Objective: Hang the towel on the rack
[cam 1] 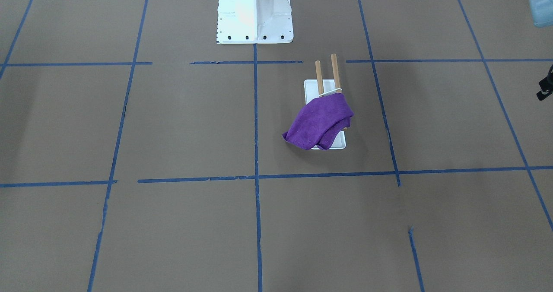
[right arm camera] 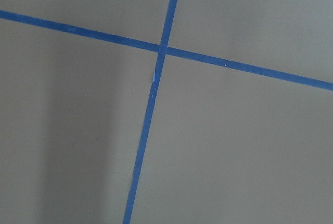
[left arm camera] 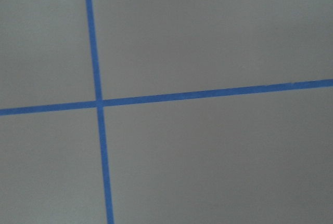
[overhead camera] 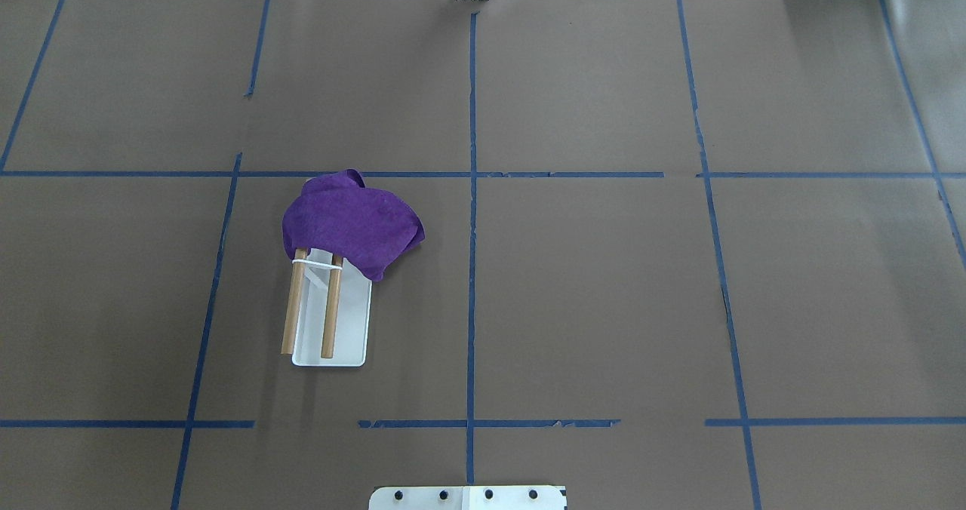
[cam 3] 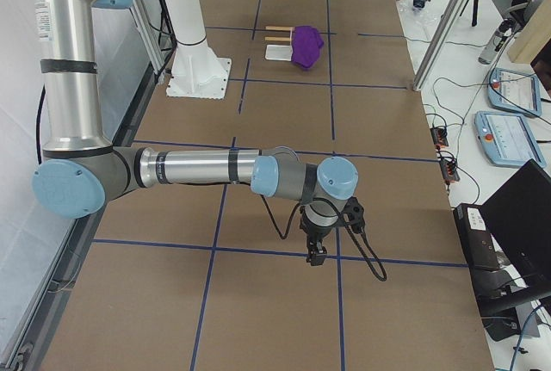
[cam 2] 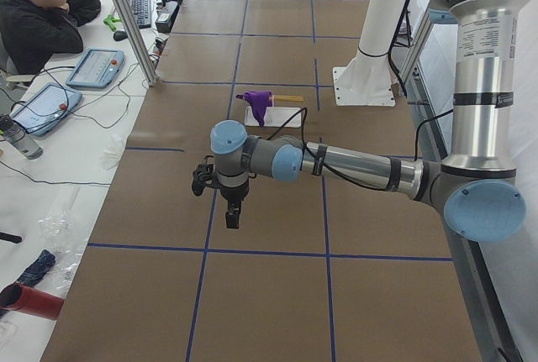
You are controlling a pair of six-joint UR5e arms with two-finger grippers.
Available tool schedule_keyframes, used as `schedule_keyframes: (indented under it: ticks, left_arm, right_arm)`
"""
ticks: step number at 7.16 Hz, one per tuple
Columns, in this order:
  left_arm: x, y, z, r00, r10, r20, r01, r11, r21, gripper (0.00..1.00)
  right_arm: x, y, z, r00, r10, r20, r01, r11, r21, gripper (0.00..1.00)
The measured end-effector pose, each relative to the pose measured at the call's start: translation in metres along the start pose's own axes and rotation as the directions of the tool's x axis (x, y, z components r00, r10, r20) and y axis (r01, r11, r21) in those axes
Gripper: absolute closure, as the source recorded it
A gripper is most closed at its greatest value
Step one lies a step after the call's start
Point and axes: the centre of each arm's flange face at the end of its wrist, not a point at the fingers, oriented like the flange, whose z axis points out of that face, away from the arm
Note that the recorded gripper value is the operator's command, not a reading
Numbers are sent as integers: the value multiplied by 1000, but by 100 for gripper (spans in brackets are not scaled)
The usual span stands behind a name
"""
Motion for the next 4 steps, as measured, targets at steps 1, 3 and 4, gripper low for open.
schedule_keyframes:
  ticks: [1, 3, 4]
  left_arm:
    - [-13, 10, -5, 999, -22, -39, 22, 1000, 1, 0]
    - [-24, 14, -16, 996, -52, -79, 53, 998, 15, 0]
    - [-25, 15, -20, 995, -55, -83, 57, 998, 21, 0]
  right_arm:
    - [-1, -1, -2, 1000, 16, -2, -16, 1000, 5, 0]
    - [-3, -2, -4, 999, 44, -4, -44, 999, 9, 0]
    - [-3, -2, -4, 999, 49, -4, -49, 999, 8, 0]
